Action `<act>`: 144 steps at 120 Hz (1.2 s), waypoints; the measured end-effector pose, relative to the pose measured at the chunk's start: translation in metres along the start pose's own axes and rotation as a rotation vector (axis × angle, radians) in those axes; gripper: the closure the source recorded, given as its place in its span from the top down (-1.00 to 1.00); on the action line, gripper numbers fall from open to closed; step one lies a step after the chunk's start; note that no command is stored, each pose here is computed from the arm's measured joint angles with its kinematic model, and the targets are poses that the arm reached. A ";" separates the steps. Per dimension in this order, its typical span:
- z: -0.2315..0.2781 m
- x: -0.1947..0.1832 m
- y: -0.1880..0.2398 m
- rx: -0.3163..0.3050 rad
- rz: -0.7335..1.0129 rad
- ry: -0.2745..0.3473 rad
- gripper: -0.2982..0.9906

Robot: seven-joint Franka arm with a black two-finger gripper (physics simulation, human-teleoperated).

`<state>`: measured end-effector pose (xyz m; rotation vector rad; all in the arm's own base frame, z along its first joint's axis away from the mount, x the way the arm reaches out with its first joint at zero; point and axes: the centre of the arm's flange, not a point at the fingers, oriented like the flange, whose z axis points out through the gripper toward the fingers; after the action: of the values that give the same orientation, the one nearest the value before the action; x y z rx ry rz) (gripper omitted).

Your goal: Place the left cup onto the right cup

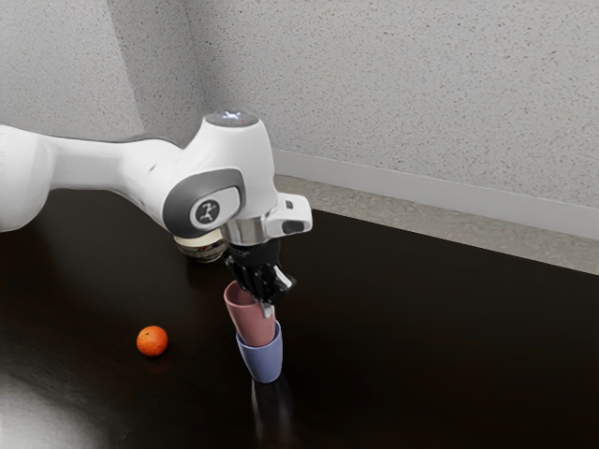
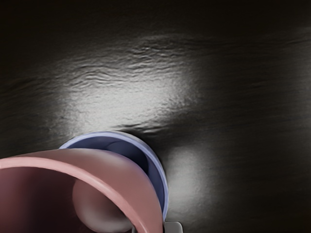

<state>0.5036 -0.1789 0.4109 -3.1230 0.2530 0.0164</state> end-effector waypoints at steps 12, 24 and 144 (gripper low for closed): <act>0.002 0.001 0.001 -0.001 -0.001 0.000 -0.68; 0.003 0.001 0.001 -0.005 0.000 0.001 -0.46; -0.183 0.061 -0.164 -0.070 -0.210 0.056 0.49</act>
<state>0.5918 -0.0289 0.5946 -3.2046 -0.0784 -0.0657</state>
